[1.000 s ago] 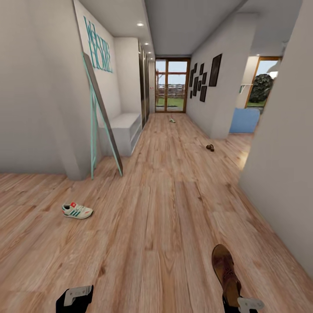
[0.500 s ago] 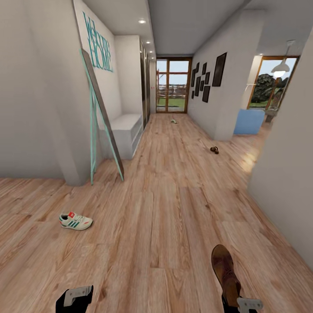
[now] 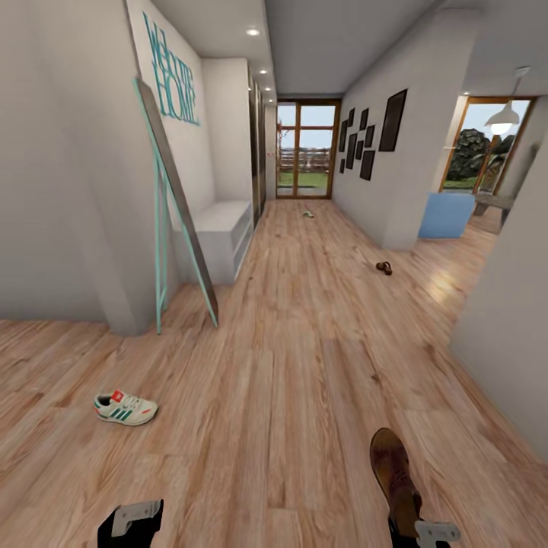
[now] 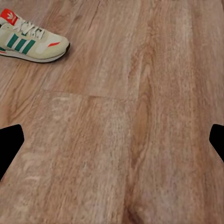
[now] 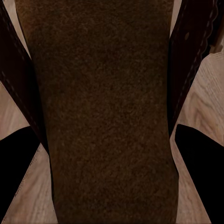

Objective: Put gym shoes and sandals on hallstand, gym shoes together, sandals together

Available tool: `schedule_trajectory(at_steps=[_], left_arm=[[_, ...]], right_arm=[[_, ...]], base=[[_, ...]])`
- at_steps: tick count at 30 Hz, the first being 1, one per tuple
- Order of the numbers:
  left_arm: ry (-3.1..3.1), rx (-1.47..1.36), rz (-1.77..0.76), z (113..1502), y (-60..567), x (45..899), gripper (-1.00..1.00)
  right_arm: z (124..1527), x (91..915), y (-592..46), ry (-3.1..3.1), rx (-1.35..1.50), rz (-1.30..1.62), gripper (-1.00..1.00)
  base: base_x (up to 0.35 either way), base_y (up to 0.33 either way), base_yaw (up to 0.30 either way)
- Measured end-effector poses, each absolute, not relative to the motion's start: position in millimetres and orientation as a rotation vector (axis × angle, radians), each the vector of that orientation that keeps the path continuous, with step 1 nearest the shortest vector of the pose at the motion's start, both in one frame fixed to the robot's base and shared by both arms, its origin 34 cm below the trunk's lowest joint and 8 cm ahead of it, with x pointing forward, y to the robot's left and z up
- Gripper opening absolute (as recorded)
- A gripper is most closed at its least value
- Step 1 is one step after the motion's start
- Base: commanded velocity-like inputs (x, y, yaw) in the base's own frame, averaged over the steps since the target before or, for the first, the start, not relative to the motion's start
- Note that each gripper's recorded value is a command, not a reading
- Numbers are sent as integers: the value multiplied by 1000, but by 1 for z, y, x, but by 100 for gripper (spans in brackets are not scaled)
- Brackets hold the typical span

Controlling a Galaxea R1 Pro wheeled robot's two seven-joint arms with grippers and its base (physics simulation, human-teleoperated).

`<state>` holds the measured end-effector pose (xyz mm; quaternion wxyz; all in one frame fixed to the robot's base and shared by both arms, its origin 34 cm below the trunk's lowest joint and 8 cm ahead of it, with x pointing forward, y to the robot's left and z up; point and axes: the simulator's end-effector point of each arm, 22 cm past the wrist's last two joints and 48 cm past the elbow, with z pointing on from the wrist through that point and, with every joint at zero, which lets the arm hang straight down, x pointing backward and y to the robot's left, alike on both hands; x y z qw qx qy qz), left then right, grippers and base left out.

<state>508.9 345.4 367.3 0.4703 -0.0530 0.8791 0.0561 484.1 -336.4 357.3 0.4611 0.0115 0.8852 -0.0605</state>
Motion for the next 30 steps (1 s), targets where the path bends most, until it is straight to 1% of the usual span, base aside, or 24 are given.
schedule_trajectory(at_steps=[4,7,23,30], left_arm=[[2154,-130,137,367,345,509,100],[2154,-130,137,367,345,509,100],[2154,-130,137,367,346,509,100],[2159,-130,138,365,346,507,100]], right_arm=[[358,484,-337,2177,28,-150,-100],[358,484,-338,2177,28,-152,-100],[358,484,-337,2177,29,-151,-100],[356,484,-337,2180,28,-150,-100]], base=[[340,1,8],[340,0,120],[340,4,265],[340,70,166]])
